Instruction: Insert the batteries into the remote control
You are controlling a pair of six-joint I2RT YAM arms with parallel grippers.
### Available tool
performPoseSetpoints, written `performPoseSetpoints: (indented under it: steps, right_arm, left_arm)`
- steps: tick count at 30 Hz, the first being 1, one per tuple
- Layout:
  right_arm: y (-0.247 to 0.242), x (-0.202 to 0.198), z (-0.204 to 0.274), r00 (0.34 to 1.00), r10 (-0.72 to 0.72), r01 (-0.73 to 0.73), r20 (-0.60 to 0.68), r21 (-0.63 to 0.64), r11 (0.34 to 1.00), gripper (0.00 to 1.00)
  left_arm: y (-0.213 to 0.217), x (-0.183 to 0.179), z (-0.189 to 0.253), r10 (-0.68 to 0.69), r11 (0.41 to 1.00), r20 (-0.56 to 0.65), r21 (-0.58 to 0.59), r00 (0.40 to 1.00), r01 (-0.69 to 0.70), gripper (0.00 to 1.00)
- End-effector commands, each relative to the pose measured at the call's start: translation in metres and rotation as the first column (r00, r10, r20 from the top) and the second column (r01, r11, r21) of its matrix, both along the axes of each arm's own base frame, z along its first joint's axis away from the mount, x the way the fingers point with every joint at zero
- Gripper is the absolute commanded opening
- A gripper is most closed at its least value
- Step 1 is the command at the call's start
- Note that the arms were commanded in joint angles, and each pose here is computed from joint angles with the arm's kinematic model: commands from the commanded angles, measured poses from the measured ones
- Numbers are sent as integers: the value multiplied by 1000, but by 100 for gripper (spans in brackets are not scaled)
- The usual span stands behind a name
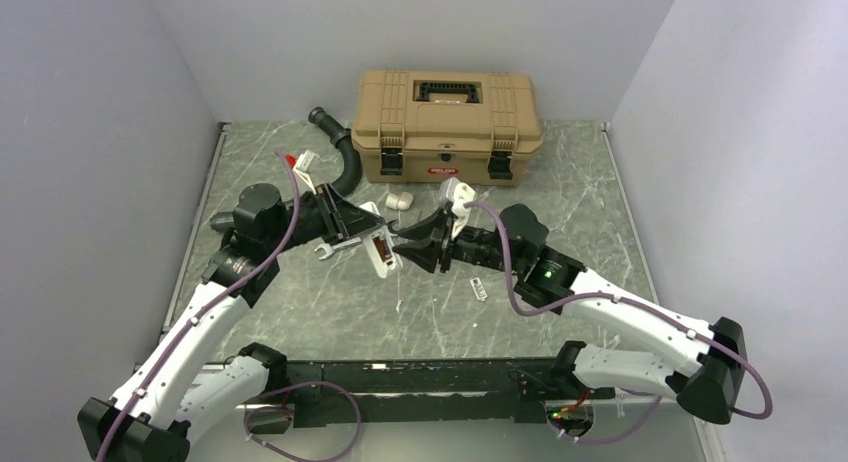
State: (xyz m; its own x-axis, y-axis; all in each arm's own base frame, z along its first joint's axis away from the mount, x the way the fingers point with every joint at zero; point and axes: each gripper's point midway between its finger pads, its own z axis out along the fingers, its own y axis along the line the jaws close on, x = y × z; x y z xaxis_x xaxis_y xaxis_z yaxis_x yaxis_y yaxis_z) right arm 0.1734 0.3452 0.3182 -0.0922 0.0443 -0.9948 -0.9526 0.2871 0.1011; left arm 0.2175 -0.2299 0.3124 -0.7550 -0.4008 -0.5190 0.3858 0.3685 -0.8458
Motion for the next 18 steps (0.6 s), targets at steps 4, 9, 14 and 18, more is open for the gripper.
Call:
performPoseSetpoints:
  steps: [4,9,14,18]
  right_arm:
    - [-20,-37,22,910,196,-175,366,-91,980,44]
    - [-29,-46,25,855,253,-203,453,-156,967,46]
    - [-32,-50,22,823,294,-219,486,-207,954,42]
    - [-30,-50,28,813,275,-219,512,-169,961,37]
  left_arm:
    - [-10,-21,27,-151,988,94,-24,984,154,0]
    - [-12,-34,25,-229,973,115,-1,967,231,0]
    - [-12,-41,24,-270,963,130,25,954,269,0]
    - [-14,-44,22,-293,956,128,33,947,292,0]
